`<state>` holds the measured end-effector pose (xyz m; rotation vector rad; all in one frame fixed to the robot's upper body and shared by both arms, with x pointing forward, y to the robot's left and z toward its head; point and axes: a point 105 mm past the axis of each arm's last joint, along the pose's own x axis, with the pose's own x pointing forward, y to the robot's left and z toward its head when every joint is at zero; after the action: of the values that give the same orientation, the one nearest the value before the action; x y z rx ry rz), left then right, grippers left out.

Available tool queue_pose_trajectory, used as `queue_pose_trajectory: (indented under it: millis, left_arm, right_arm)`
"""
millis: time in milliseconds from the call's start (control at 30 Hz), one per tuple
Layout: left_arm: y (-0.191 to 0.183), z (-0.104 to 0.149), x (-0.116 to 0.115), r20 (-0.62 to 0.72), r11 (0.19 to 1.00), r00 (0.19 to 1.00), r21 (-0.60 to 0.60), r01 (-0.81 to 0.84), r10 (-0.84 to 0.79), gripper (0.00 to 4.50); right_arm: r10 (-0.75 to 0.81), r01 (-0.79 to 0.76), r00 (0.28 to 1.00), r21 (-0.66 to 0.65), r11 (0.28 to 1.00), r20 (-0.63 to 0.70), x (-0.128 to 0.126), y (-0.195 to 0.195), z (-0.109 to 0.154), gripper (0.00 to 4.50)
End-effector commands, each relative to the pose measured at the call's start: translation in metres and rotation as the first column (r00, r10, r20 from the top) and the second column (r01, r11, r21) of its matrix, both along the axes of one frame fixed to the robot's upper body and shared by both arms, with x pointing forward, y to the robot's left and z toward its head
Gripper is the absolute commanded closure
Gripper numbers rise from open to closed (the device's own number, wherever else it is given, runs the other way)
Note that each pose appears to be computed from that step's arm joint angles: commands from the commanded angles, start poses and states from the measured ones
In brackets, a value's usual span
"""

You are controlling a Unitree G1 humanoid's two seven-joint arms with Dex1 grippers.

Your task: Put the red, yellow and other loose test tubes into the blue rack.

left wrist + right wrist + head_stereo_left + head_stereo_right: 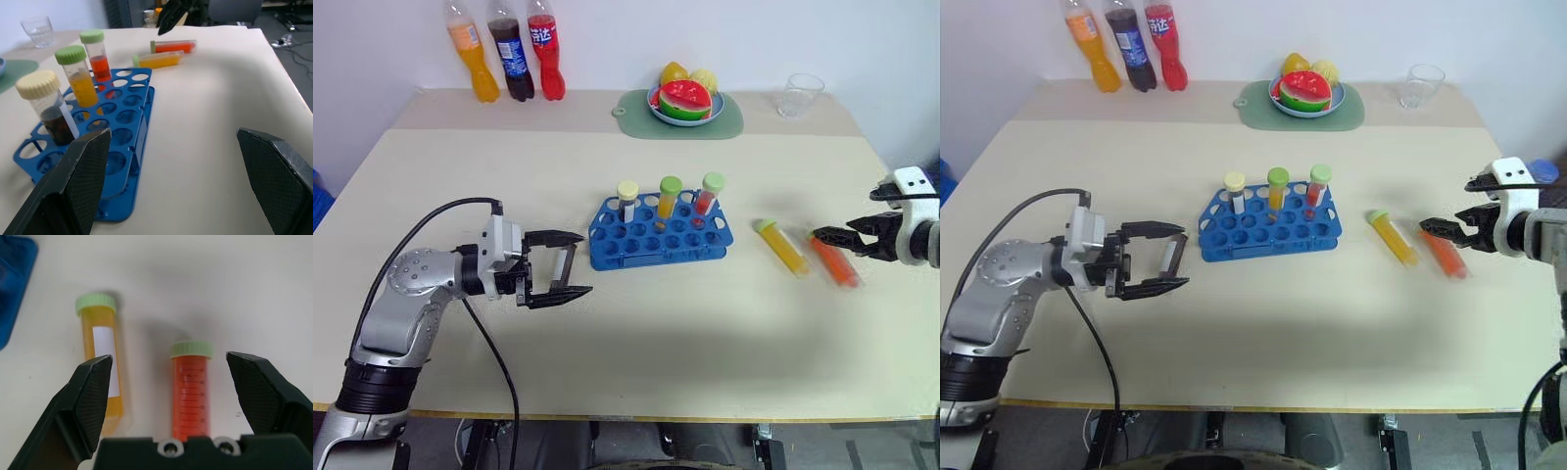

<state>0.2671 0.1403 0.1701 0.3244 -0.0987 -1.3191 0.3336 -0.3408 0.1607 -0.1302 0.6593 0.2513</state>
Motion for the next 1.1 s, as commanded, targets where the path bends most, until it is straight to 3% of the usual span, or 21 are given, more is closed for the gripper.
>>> queue_pose_trajectory:
  millis: [33,567,667,800,833,967,1100]
  left_arm:
    - [-0.003,0.007,-0.006,0.033,1.000,0.999,0.004,0.018,-0.018,0.28]
    - [0.003,0.000,-0.022,0.000,1.000,1.000,0.004,-0.023,0.023,0.28]
    - [0.003,-0.001,-0.023,-0.006,1.000,1.000,-0.002,-0.029,0.029,0.22]
    - [0.004,-0.002,-0.023,-0.008,0.999,0.999,-0.006,-0.036,0.036,0.22]
    - [0.005,-0.002,-0.022,-0.008,0.999,0.999,-0.007,-0.039,0.039,0.22]
    - [0.007,-0.004,-0.020,-0.006,0.998,0.998,-0.017,-0.057,0.057,0.22]
    - [0.007,-0.005,-0.017,-0.004,0.997,0.997,-0.035,-0.075,0.075,0.22]
  right_arm:
    - [0.002,-0.003,0.999,-0.019,1.000,-0.037,0.006,-0.006,0.003,0.36]
    - [0.033,-0.070,0.966,-0.138,0.988,-0.255,0.013,-0.022,-0.023,0.36]
    - [0.044,-0.090,0.959,-0.153,0.984,-0.281,0.014,-0.020,-0.029,1.30]
    - [0.054,-0.108,0.957,-0.179,0.978,-0.285,0.016,-0.020,-0.031,3.33]
    - [0.056,-0.113,0.958,-0.190,0.975,-0.282,0.016,-0.021,-0.031,3.62]
    - [0.078,-0.129,0.971,-0.221,0.967,-0.224,0.018,-0.026,-0.021,3.62]
    - [0.147,-0.152,0.988,-0.167,0.974,-0.037,0.025,-0.018,0.004,3.62]
